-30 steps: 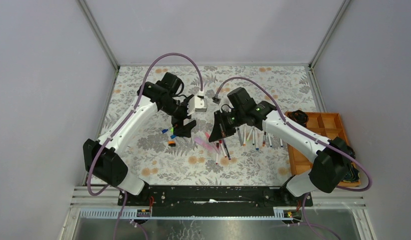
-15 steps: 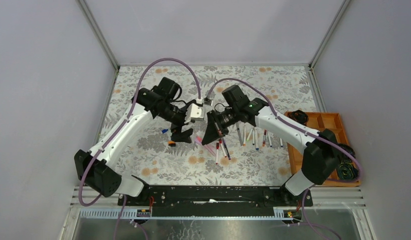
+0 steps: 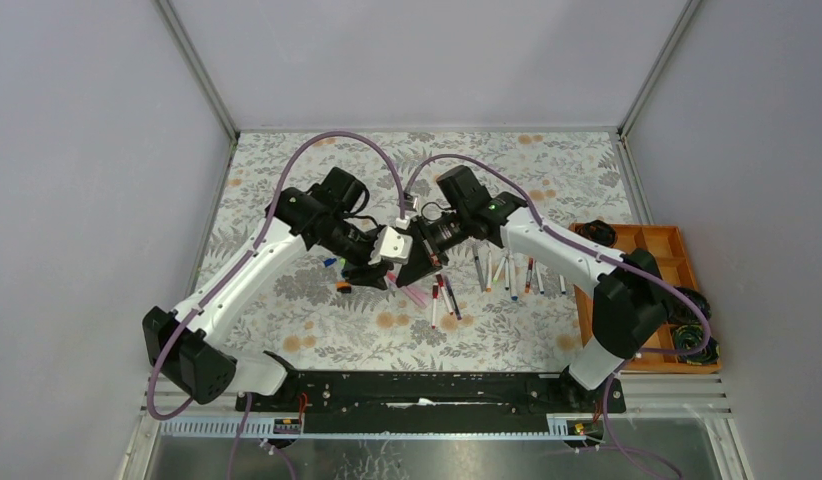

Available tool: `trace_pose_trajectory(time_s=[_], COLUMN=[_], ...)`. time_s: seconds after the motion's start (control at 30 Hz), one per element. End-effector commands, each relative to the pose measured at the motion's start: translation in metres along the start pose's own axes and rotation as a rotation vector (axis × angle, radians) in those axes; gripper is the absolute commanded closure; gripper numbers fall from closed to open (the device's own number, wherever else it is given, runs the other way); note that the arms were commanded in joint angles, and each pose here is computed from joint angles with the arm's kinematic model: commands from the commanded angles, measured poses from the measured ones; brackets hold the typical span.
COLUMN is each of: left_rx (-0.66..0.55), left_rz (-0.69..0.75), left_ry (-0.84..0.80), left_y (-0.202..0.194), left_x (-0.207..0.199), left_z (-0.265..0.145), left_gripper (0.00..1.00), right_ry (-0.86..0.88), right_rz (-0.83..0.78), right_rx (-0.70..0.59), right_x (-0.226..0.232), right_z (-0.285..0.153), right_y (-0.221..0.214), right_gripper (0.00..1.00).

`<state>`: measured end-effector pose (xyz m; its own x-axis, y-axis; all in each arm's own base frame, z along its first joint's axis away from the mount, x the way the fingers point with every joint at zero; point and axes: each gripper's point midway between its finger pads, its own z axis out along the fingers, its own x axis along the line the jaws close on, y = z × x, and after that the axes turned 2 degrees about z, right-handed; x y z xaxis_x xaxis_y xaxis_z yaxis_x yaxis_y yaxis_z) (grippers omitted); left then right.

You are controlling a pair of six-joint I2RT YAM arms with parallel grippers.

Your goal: Open the pen caps

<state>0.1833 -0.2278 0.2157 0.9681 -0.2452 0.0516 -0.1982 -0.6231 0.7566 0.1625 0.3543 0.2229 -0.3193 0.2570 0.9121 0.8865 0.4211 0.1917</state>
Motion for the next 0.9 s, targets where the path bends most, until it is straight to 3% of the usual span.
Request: trace_pose_trajectory(time_s=[0.0, 0.13, 0.2, 0.23, 0.33, 0.47, 0.53, 0.6, 0.7, 0.87], left_rx=[0.012, -0.011, -0.015, -0.015, -0.013, -0.012, -0.012, -0.007, 0.014, 0.095], left_rz=[0.013, 0.015, 0.010, 0.005, 0.008, 0.005, 0.003, 0.004, 0.015, 0.052], left_ry=[-0.002, 0.005, 0.012, 0.023, 0.038, 0.046, 0.047, 0.048, 0.053, 0.055], left_y=[-0.005, 0.002, 0.004, 0.005, 0.005, 0.005, 0.005, 0.004, -0.001, -0.017], left_x=[-0.005, -0.004, -0.003, -0.001, 0.000, 0.002, 0.002, 0.002, 0.002, 0.001], left_z=[0.001, 0.002, 0.003, 0.003, 0.002, 0.001, 0.001, 0.002, 0.000, -0.003], left_gripper=[0.52, 0.72, 0.95, 1.00, 1.00, 1.00, 1.00, 1.00, 1.00, 1.00], right_ry=[0.062, 0.056, 0.046, 0.041, 0.027, 0.026, 0.029, 0.029, 0.011, -0.045], right_rz=[-0.030, -0.008, 0.002, 0.006, 0.014, 0.016, 0.010, 0.010, 0.006, 0.005], right_rx=[0.005, 0.012, 0.012, 0.013, 0.007, 0.010, 0.020, 0.024, 0.021, 0.017], right_x=[0.021, 0.016, 0.012, 0.010, 0.006, 0.006, 0.007, 0.007, 0.005, -0.003], right_z=[-0.005, -0.003, -0.001, -0.001, 0.000, 0.002, 0.005, 0.006, 0.004, -0.004], right_y=[0.006, 0.007, 0.008, 0.008, 0.008, 0.005, 0.002, 0.001, -0.002, -0.016], right_gripper=[1.00, 1.00, 0.90, 0.83, 0.64, 0.60, 0.61, 0.68, 1.00, 1.00])
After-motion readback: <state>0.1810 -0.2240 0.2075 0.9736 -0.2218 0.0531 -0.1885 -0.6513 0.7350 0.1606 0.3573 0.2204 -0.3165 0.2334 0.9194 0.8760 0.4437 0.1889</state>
